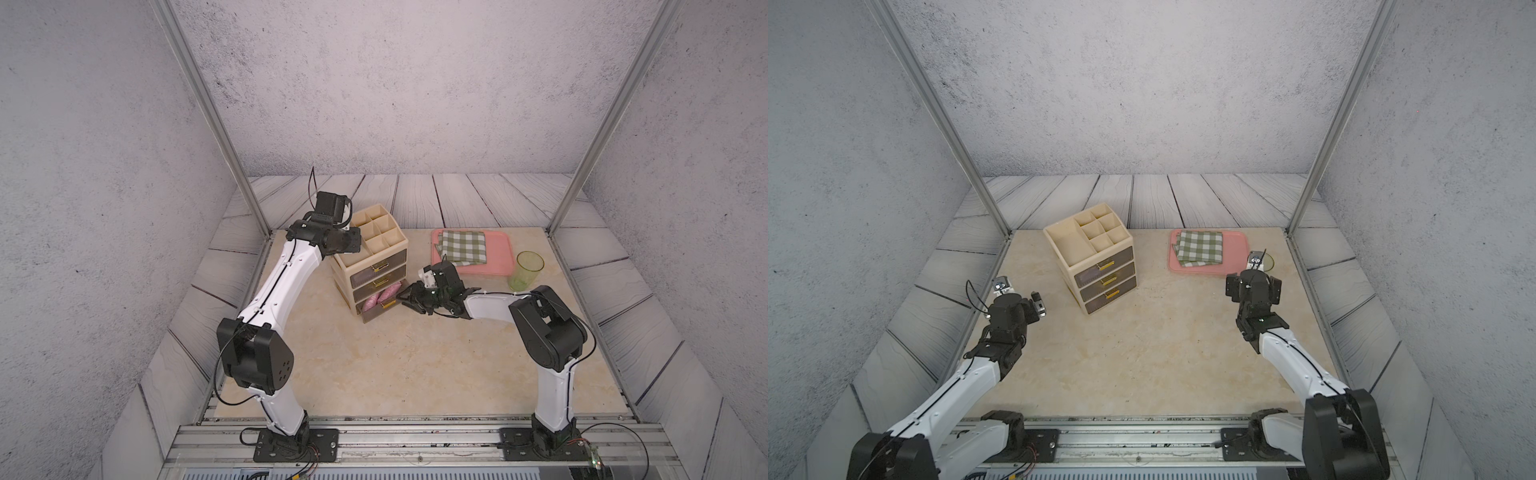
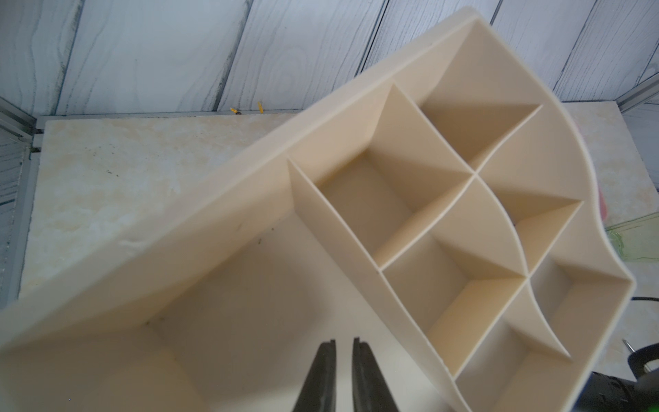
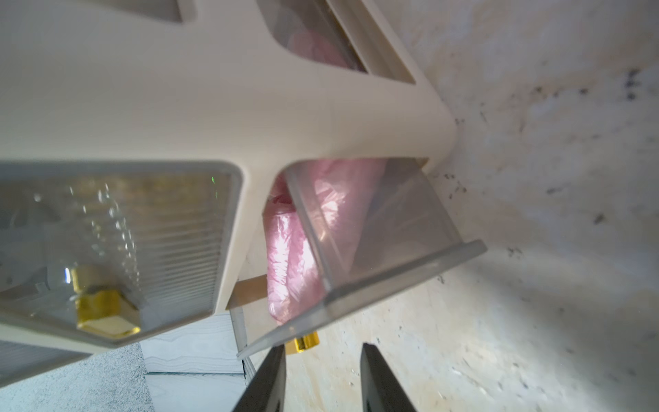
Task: Sort the rolls of trash bags by color and place them into the drawer
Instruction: Close the drawer in the storage box.
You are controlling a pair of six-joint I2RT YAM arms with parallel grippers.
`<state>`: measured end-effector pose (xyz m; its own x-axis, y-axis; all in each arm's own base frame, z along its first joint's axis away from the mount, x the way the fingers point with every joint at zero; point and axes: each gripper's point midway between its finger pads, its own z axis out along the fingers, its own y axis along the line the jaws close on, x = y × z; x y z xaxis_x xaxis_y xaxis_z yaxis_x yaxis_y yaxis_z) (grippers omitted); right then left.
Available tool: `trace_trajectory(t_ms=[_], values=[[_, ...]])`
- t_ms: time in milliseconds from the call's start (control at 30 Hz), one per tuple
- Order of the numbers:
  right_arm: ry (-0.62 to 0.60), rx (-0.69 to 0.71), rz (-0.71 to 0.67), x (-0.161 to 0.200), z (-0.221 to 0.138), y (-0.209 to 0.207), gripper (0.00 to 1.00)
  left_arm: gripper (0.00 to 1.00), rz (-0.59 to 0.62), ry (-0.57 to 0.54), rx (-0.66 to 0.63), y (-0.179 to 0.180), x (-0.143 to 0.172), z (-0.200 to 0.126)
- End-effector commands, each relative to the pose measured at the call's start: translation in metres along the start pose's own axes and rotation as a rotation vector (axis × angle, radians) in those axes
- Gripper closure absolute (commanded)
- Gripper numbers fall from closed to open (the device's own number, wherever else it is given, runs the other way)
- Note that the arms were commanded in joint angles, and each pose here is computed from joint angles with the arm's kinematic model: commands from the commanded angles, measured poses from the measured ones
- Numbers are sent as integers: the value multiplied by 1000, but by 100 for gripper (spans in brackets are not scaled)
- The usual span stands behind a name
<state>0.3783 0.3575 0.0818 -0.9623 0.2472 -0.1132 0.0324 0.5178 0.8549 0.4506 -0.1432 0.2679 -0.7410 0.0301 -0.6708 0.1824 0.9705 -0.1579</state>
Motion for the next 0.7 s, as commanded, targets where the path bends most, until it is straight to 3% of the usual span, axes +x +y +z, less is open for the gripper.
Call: trace_trajectory(t_ms=[0,667], values=[[-12,41,24,-10,13,-12,61,85,13,31,-7,4,7,0],[-93,-104,159,-31,42,-2,62,85,18,28,-1,3,9,-7]])
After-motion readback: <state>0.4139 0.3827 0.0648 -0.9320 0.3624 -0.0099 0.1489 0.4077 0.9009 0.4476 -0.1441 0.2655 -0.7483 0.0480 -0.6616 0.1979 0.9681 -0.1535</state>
